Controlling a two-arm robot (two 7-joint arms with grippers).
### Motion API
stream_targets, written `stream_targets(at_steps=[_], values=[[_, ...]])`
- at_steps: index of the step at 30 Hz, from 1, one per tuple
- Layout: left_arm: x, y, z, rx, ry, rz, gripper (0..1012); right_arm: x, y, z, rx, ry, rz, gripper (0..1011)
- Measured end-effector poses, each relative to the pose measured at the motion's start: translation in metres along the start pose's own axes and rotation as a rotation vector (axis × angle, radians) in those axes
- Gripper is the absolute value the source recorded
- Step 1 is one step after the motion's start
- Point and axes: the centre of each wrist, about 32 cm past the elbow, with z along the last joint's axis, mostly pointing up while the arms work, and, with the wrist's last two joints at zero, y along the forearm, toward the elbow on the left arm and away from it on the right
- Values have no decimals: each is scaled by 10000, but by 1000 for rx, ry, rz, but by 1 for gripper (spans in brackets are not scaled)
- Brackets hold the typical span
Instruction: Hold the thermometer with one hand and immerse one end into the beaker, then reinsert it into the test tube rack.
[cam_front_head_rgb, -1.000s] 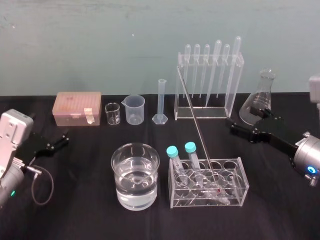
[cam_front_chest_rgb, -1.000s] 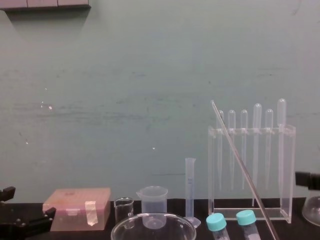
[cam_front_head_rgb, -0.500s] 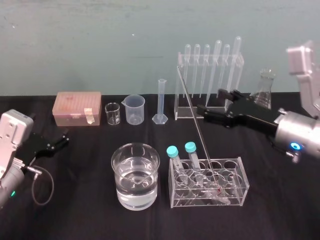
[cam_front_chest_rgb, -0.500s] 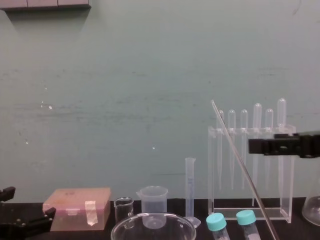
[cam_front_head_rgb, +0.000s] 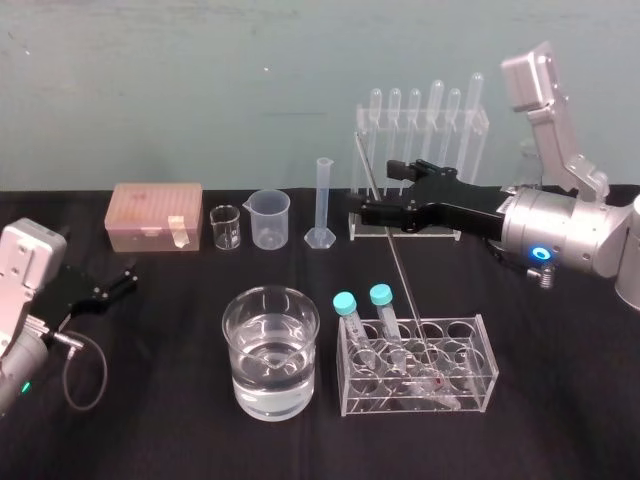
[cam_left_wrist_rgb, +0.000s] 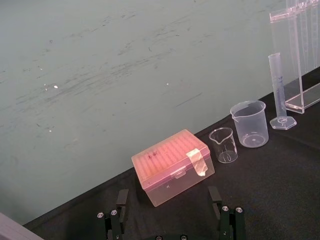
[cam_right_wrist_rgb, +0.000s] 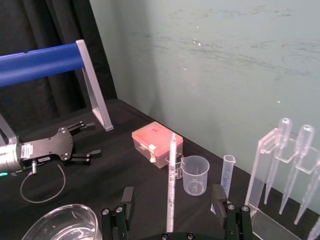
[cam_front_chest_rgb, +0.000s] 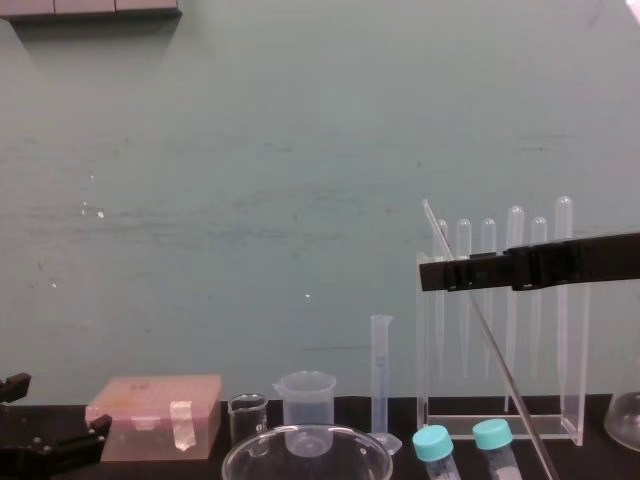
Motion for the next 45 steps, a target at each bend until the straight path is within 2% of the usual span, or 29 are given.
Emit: stream_targets(at_steps=[12, 22, 33, 34, 35, 37, 38, 40, 41, 42, 44, 45], values=[[0, 0, 0, 0, 0, 0, 1008, -43, 68, 39, -26, -15, 15, 1003], [0, 0, 0, 0, 0, 0, 1008, -39, 65, 44, -24, -15, 14, 980], [0, 0, 0, 0, 0, 0, 1008, -37, 62, 44, -23, -13, 13, 692], [0, 0, 0, 0, 0, 0, 1008, -37, 62, 43, -22, -13, 13, 630], [0, 0, 0, 0, 0, 0, 1008, -37, 62, 43, -22, -13, 13, 630], [0, 0, 0, 0, 0, 0, 1008, -37, 62, 43, -22, -13, 13, 570], [0, 0, 0, 0, 0, 0, 1008, -37, 61, 43, -22, -13, 13, 508], [0, 0, 0, 0, 0, 0, 1008, -36, 61, 43, -22, -13, 13, 476], [0, 0, 0, 0, 0, 0, 1008, -36, 61, 43, -22, -12, 13, 406], [0, 0, 0, 0, 0, 0, 1008, -36, 61, 43, -22, -12, 13, 406], [0, 0, 0, 0, 0, 0, 1008, -36, 61, 44, -21, -13, 13, 345], [0, 0, 0, 0, 0, 0, 1008, -35, 60, 44, -21, -12, 13, 282]])
